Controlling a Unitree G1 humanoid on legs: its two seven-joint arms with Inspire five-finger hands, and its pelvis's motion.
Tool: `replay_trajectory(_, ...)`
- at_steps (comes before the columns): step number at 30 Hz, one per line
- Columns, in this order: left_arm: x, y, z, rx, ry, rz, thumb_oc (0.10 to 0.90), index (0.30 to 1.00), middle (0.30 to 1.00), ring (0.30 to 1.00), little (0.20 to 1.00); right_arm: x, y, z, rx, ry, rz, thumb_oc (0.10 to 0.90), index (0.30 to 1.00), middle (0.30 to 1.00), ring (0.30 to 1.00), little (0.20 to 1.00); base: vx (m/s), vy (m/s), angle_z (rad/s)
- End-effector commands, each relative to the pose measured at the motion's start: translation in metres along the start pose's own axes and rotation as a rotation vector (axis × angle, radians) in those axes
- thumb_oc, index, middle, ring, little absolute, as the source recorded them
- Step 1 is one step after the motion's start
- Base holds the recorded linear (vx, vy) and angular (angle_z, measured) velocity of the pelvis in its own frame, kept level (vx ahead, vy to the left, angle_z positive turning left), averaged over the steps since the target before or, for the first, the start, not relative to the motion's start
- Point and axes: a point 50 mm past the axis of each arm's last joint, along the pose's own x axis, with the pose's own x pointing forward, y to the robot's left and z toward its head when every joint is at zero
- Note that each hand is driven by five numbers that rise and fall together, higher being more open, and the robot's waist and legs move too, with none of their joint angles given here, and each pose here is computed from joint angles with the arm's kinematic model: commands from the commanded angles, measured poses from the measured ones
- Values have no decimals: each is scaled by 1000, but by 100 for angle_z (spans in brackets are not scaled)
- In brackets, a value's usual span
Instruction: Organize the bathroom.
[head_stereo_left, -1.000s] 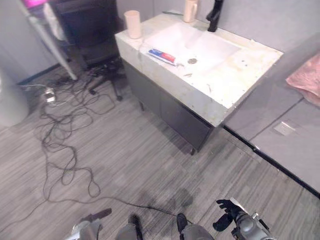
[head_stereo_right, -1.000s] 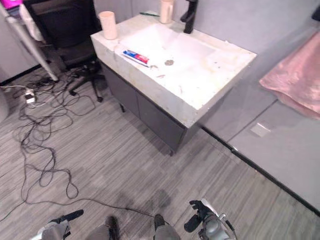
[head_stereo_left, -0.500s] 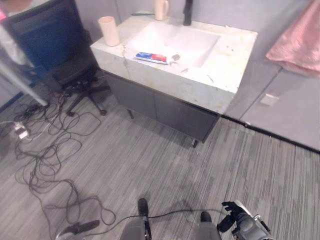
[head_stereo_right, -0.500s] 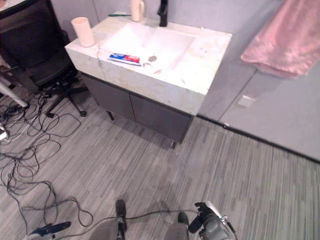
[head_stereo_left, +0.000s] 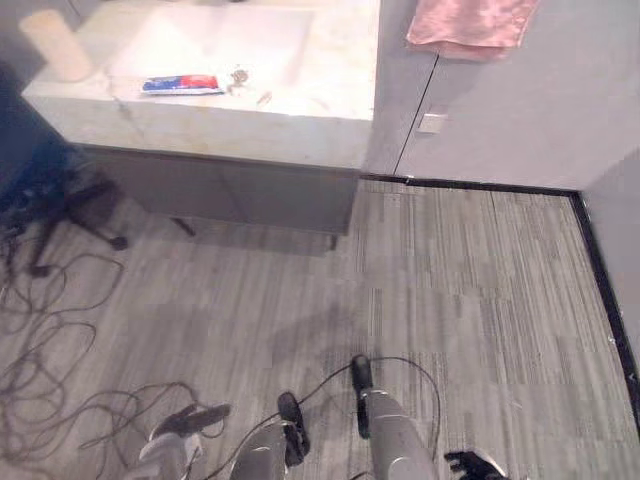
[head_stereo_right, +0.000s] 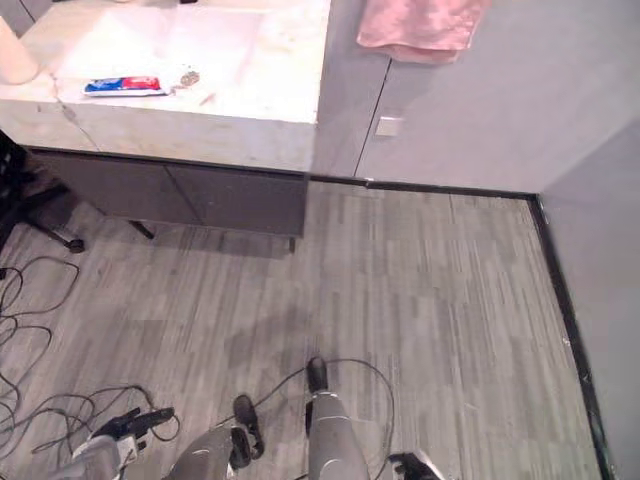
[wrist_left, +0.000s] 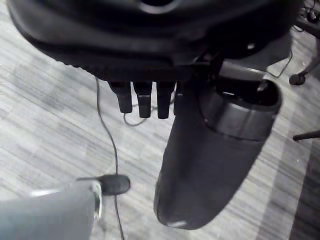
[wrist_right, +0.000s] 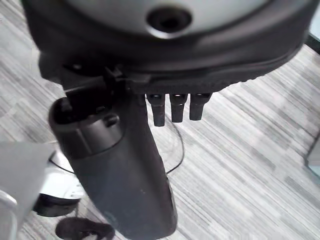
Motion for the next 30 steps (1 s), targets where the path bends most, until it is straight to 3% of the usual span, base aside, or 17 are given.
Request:
replay_trajectory(1,-1,17,3,38,-23,39,800,900,900,900,900,-1,-25,-3,8,-3,-69,800,900,900,900,900,314,-170,62)
replay_trajectory(7,-2,2,5,74,-5,-37,800,900,900,900,900,-4,-25,-4,58,-12,-124,800,900,900,900,900,256,-134,30)
replay_trajectory(15,-4,9,-3,54,-15,-22,800,900,900,900,900,-7,-15,-21,54,41,-113,800,900,900,900,900,217,-216,-10)
replay_trajectory(21,-10,2,22,-135,-240,-75,800,900,900,900,900,-2,-9,-1,276,-38,-121,800,900,900,900,900,175,-51,-39)
replay_trajectory(30,-10,19,-24,42,-134,-105,800,900,900,900,900,-1,17,2,537,-37,61,800,900,900,900,900,122,102,-97)
